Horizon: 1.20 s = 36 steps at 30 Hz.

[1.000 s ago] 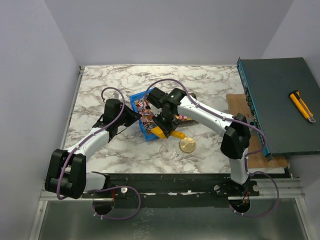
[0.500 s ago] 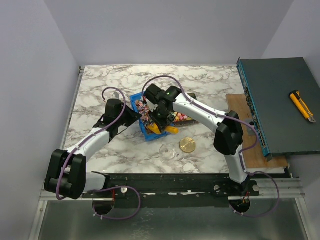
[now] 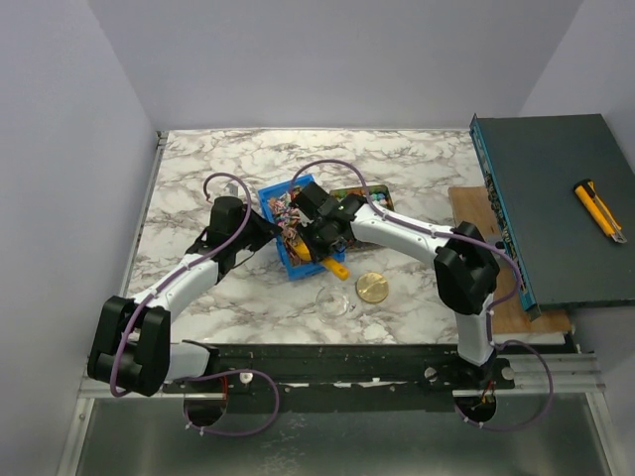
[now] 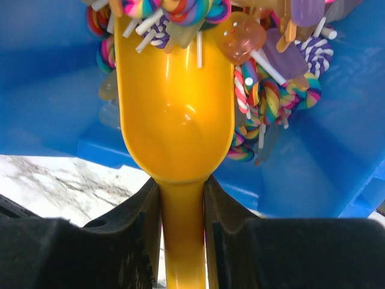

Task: Pack the candies
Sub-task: Scoop the fake candies from the storage box.

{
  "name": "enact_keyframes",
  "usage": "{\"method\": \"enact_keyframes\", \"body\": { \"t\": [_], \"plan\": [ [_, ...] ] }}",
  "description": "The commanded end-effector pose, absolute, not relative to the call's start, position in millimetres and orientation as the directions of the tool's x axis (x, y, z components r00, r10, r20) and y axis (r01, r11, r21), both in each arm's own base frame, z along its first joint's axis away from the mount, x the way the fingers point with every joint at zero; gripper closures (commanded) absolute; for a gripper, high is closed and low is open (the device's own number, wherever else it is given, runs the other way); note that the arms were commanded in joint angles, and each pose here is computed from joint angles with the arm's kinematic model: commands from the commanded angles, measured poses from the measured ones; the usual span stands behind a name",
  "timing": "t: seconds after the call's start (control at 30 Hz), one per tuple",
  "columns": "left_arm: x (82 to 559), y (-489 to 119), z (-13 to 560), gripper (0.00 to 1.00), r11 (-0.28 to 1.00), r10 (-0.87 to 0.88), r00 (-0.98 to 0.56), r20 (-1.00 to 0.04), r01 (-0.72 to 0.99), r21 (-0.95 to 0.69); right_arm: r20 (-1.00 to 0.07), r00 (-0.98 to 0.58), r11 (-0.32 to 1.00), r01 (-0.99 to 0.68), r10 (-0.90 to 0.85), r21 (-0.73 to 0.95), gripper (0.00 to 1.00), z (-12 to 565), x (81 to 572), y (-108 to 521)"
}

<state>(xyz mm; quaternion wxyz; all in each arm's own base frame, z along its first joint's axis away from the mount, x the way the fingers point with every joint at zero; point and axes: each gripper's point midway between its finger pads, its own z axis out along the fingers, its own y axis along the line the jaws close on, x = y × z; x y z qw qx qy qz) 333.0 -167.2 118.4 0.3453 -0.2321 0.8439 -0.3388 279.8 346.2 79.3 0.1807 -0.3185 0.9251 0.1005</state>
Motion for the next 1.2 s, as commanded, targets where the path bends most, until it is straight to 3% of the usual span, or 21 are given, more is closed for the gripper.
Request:
{"method": "enact_keyframes", "body": {
  "t": [0.0, 0.5, 0.83, 1.17],
  "plan": [
    [305, -192, 107, 1.0, 0.688, -0.51, -0.766, -0.392, -0.088, -0.72, -0.627, -0.672, 0.829, -0.554, -0.394, 0.073, 0.99, 88, 328, 371],
    [308, -192, 105, 0.97, 0.693, -0.51, -0.767, -0.389, -0.098, -0.715, -0.779, -0.561, 0.835, -0.543, -0.281, 0.09, 0.99, 101, 346, 378],
    [310, -189, 109, 0.68, 0.708, -0.512, -0.762, -0.396, -0.113, -0.697, -0.792, -0.54, 0.838, -0.542, -0.285, 0.069, 0.99, 104, 334, 357],
    [316, -183, 112, 0.52, 0.722, -0.527, -0.744, -0.412, -0.136, -0.678, -0.77, -0.551, 0.848, -0.53, -0.322, 0.025, 0.99, 118, 324, 337]
  ]
}}
